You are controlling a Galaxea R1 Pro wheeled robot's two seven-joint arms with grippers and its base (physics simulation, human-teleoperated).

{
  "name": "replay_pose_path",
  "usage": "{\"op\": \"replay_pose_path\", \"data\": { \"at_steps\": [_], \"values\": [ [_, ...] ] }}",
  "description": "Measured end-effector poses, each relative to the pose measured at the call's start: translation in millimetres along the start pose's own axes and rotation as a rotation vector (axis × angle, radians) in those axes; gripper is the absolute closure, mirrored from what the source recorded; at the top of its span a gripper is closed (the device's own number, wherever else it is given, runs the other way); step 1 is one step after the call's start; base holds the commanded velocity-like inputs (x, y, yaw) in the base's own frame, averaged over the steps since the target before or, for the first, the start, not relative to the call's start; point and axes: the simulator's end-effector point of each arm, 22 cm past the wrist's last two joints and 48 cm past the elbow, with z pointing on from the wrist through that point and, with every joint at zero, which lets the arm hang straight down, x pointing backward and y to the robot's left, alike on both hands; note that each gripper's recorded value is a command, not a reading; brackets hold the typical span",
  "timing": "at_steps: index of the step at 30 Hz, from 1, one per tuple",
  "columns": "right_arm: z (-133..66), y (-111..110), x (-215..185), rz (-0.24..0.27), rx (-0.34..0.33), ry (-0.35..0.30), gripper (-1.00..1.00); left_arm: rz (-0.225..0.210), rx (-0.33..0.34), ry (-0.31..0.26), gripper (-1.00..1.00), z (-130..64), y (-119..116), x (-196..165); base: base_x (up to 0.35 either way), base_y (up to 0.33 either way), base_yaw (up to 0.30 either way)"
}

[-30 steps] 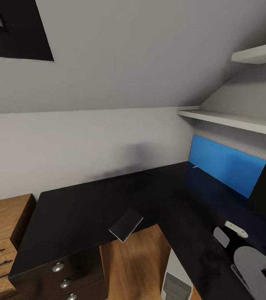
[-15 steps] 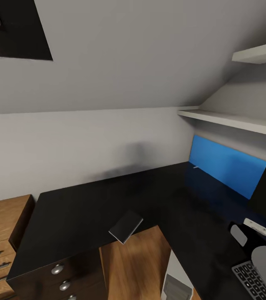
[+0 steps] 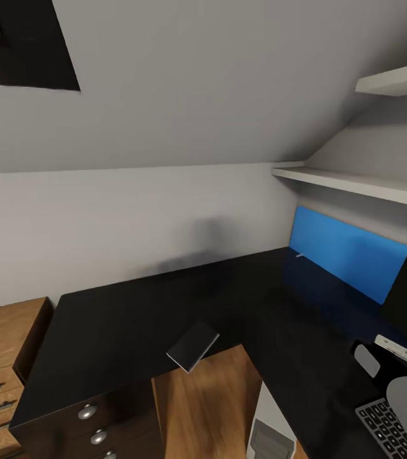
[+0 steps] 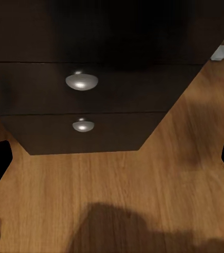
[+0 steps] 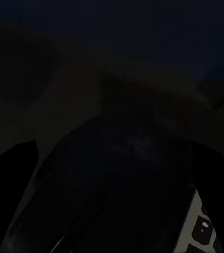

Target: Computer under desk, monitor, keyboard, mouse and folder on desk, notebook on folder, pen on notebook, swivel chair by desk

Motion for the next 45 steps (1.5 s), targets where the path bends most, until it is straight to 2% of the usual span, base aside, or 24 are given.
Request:
{"op": "replay_pose_path", "data": {
  "at_steps": [33, 45],
  "values": [
    [30.1, 8, 35, -0.008, -0.009, 0.013, 1.0, 0.004, 0.004, 0.001, -1.0, 32.0, 2, 30, 0.0, 0.0, 0.0],
    [30.1, 16, 44, -0.018, -0.019, 0.03, 1.0, 0.004, 0.005, 0.001, -1.0, 34.0, 2, 33, 0.0, 0.0, 0.0]
  ]
}}
